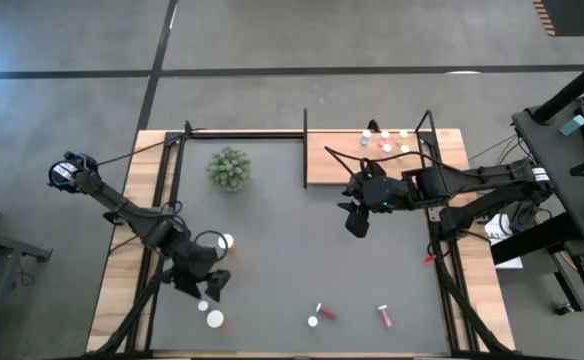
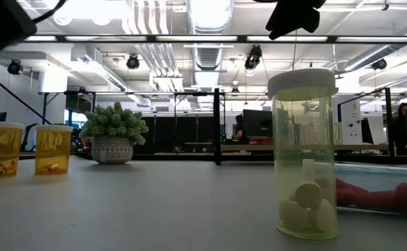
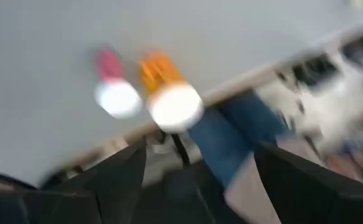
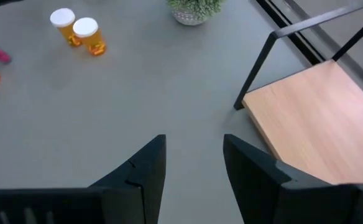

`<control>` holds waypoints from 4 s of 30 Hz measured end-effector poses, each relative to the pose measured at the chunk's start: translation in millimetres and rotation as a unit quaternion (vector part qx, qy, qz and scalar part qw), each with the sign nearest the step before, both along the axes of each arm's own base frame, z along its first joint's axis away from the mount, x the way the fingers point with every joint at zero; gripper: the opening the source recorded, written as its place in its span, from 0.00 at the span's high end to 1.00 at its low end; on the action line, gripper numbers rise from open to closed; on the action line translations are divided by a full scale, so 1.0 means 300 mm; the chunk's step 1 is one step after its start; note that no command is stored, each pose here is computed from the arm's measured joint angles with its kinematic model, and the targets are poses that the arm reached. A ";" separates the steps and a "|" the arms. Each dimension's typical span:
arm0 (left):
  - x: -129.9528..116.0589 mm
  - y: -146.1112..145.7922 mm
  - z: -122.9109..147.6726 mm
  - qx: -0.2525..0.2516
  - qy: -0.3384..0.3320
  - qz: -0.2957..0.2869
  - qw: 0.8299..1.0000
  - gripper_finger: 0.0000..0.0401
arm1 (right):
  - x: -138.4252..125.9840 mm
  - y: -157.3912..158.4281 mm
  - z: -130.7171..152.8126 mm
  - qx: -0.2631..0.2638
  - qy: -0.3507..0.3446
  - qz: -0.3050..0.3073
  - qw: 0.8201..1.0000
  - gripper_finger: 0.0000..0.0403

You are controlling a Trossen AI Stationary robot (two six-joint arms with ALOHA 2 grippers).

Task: Pick and place medicine bottles onto shelf by color
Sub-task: Put the top left orange pill bottle on the shelf

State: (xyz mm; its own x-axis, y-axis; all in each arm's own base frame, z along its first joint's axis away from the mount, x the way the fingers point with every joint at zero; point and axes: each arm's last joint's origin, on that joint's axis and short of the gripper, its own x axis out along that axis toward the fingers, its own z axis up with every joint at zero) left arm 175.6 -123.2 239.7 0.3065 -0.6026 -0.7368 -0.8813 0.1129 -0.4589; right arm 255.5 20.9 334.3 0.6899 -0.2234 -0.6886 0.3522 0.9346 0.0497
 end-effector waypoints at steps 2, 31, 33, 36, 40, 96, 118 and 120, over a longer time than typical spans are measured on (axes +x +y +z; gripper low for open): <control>-0.013 0.016 -0.017 0.049 0.017 0.021 0.998 0.29 | 0.000 0.000 0.000 -0.005 0.001 0.005 1.000 0.63; 0.000 0.063 -0.199 0.381 0.117 0.025 0.917 0.29 | 0.010 -0.002 0.010 -0.003 -0.021 -0.002 1.000 0.63; 0.004 0.068 -0.201 0.392 0.112 0.032 0.912 0.29 | 0.010 -0.003 0.010 -0.003 -0.021 -0.003 1.000 0.63; 0.008 0.076 -0.199 0.397 0.110 0.037 0.911 0.29 | 0.010 -0.002 0.009 -0.003 -0.021 -0.002 1.000 0.63; 0.008 0.078 -0.197 0.398 0.108 0.038 0.910 0.29 | 0.010 -0.002 0.010 -0.003 -0.021 -0.002 1.000 0.63; 0.704 0.256 0.296 0.478 -0.174 -0.082 0.857 0.52 | -0.085 -0.007 0.007 -0.018 0.059 0.011 0.998 0.63; 0.721 0.412 0.443 0.591 -0.291 -0.085 0.748 0.52 | -0.039 -0.004 0.056 -0.060 -0.030 0.057 0.996 0.63; 0.725 0.428 0.449 0.601 -0.295 -0.085 0.738 0.52 | -0.053 -0.008 0.057 -0.066 -0.022 0.057 0.996 0.63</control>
